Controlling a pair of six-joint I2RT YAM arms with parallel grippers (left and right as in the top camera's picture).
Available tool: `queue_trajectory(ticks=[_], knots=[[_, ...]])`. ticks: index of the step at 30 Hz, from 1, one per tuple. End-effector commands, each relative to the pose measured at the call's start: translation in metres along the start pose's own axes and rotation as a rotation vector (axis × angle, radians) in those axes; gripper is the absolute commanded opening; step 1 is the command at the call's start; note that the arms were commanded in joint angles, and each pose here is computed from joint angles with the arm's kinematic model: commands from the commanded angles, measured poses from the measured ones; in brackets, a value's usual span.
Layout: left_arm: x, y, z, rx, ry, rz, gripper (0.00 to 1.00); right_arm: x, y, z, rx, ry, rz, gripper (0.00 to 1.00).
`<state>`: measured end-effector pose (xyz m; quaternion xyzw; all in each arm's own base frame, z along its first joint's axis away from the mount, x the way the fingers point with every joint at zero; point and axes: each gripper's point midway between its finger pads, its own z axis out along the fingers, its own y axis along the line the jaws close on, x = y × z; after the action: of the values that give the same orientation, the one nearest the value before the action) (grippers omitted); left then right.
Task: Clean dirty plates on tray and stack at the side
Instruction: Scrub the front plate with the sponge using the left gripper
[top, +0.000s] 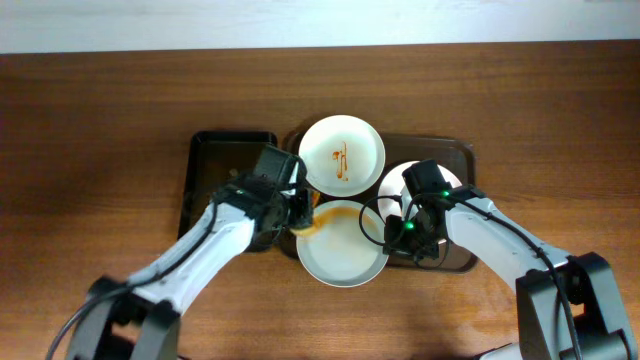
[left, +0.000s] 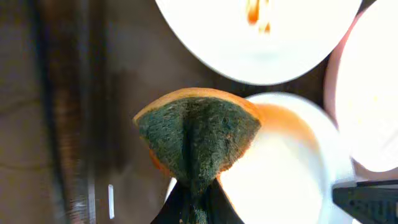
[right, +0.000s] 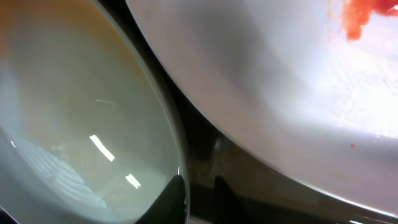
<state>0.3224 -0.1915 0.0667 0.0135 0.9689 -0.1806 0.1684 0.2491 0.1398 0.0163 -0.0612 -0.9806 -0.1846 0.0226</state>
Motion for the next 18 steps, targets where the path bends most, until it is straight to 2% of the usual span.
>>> queue_trajectory(ticks=[1, 3, 6, 11, 12, 14, 16, 18], knots=[[-0.017, 0.004, -0.023, -0.038, -0.101, 0.028, 0.00, -0.005, 0.003, 0.000, 0.003, -0.016, -0.016, 0.18], [-0.023, 0.012, -0.032, -0.086, -0.141, 0.026, 0.00, -0.007, 0.004, 0.000, -0.001, -0.023, -0.019, 0.18], [-0.030, 0.038, -0.037, -0.139, -0.148, -0.016, 0.00, -0.006, 0.004, 0.000, -0.001, -0.021, -0.019, 0.26], [-0.030, 0.046, -0.039, -0.138, -0.131, 0.036, 0.00, -0.006, 0.004, 0.000, -0.001, -0.022, -0.018, 0.25], [-0.025, 0.028, -0.037, -0.029, -0.097, 0.042, 0.00, -0.006, 0.004, 0.000, -0.001, -0.022, -0.018, 0.18], [-0.011, -0.008, -0.036, 0.143, -0.034, 0.075, 0.00, -0.007, 0.004, 0.000, -0.001, -0.023, -0.019, 0.13], [-0.001, -0.023, -0.031, 0.164, -0.007, 0.112, 0.00, -0.006, 0.004, 0.000, -0.001, -0.022, -0.018, 0.08], [0.012, -0.035, -0.020, 0.173, 0.033, 0.147, 0.00, -0.006, 0.004, 0.000, -0.001, -0.022, -0.018, 0.08]])
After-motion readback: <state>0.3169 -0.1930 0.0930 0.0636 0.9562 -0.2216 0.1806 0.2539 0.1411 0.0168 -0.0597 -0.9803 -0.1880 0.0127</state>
